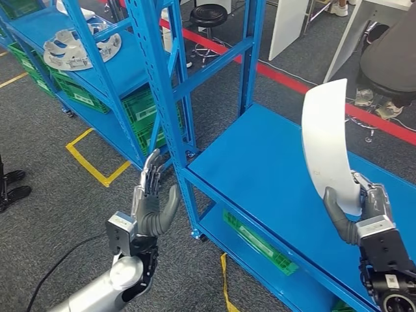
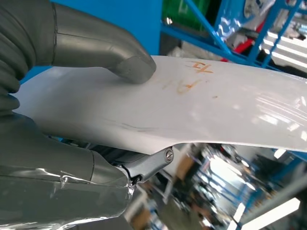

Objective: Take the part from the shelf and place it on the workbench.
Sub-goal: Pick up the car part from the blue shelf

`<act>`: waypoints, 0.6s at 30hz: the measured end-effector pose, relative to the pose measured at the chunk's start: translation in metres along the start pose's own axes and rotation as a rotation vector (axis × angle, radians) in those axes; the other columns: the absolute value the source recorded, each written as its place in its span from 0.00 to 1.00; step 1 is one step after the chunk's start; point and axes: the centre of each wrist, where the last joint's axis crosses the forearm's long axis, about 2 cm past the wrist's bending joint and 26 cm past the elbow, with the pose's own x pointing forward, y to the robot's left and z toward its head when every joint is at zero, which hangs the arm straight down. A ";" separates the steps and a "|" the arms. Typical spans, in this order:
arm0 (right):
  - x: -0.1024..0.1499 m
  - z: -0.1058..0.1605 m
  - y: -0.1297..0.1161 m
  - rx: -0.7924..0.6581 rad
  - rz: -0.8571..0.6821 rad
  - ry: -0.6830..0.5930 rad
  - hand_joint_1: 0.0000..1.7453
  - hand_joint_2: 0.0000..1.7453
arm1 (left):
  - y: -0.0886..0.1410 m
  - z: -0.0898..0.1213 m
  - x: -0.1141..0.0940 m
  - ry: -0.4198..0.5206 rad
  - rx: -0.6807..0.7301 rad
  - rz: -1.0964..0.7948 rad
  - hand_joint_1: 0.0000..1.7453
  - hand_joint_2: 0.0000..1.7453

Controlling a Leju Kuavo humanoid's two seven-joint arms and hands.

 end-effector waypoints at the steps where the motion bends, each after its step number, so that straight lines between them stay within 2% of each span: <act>1: 0.002 0.000 0.003 -0.009 0.021 -0.020 1.00 1.00 | 0.000 0.001 0.000 -0.001 0.000 0.000 0.00 1.00; 7: 0.008 -0.002 0.014 -0.053 0.086 -0.092 1.00 1.00 | -0.001 0.002 0.000 -0.012 0.004 -0.002 0.00 1.00; 14: 0.017 -0.002 0.024 -0.210 0.344 -0.209 1.00 1.00 | -0.001 0.004 0.000 -0.018 0.007 -0.009 0.00 1.00; 18: 0.019 -0.001 0.028 -0.237 0.388 -0.220 1.00 1.00 | -0.001 0.004 0.000 -0.020 0.006 -0.006 0.00 1.00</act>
